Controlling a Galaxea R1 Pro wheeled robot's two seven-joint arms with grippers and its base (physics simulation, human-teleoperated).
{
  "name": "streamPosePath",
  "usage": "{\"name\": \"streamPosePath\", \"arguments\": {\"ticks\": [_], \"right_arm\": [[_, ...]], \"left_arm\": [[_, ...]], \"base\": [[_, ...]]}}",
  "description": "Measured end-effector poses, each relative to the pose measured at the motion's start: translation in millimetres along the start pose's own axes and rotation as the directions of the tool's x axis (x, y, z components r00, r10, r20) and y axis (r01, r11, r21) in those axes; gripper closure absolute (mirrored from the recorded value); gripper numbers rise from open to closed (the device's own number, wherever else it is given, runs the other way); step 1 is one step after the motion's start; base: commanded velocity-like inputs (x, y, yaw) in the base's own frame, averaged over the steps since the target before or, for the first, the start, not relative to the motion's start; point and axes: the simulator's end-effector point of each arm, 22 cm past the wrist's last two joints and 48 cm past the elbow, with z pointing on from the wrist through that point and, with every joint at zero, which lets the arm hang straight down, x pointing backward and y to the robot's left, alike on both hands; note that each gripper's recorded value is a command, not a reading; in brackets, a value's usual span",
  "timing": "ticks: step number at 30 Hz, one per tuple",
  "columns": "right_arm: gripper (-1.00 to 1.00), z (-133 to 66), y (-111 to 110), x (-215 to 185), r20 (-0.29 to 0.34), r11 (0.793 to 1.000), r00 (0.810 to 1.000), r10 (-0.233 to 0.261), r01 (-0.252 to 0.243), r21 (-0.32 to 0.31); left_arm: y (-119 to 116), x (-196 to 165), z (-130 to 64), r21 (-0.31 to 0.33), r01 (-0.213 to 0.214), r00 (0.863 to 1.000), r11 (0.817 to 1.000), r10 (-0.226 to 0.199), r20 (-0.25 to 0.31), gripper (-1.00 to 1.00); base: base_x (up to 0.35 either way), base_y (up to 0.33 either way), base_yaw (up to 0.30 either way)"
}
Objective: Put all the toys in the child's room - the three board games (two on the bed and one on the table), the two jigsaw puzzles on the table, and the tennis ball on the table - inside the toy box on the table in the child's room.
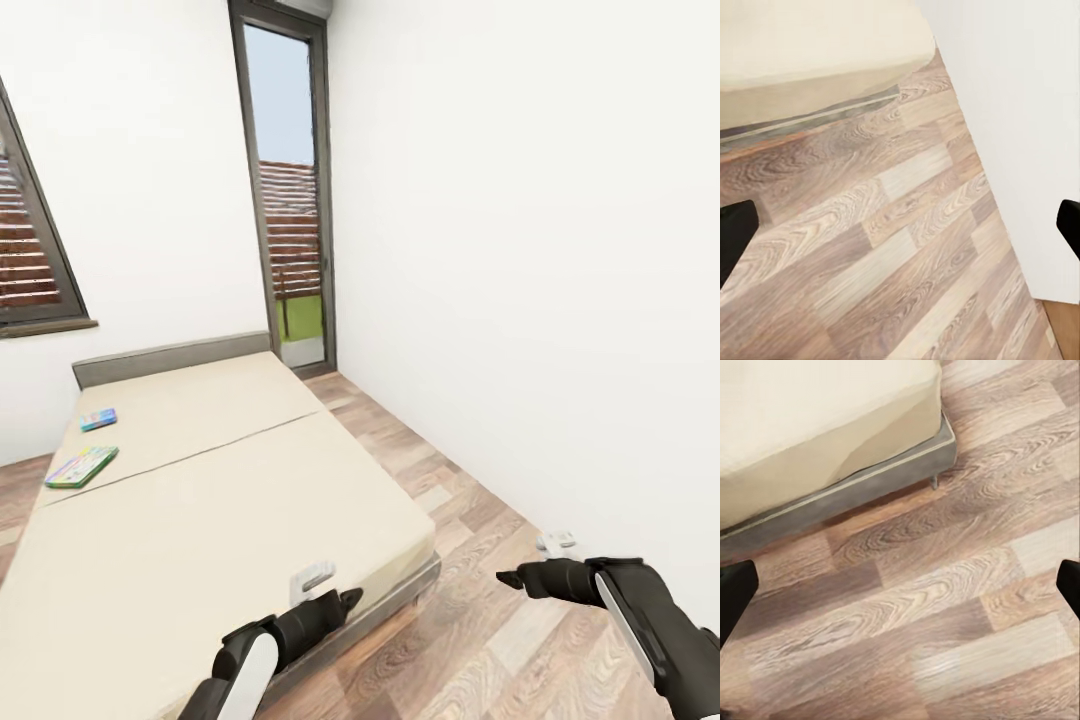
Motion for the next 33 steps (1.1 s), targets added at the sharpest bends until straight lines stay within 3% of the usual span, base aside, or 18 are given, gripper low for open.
{"name": "streamPosePath", "arguments": {"ticks": [33], "right_arm": [[-1.0, 0.0, -0.1, 0.0, 0.0, 1.0, 1.0, 0.0, 0.0, 0.001]], "left_arm": [[0.0, 0.0, 0.0, 0.0, 0.0, 1.0, 1.0, 0.0, 0.0, -1.0]], "base": [[0.0, 0.303, 0.283]]}}
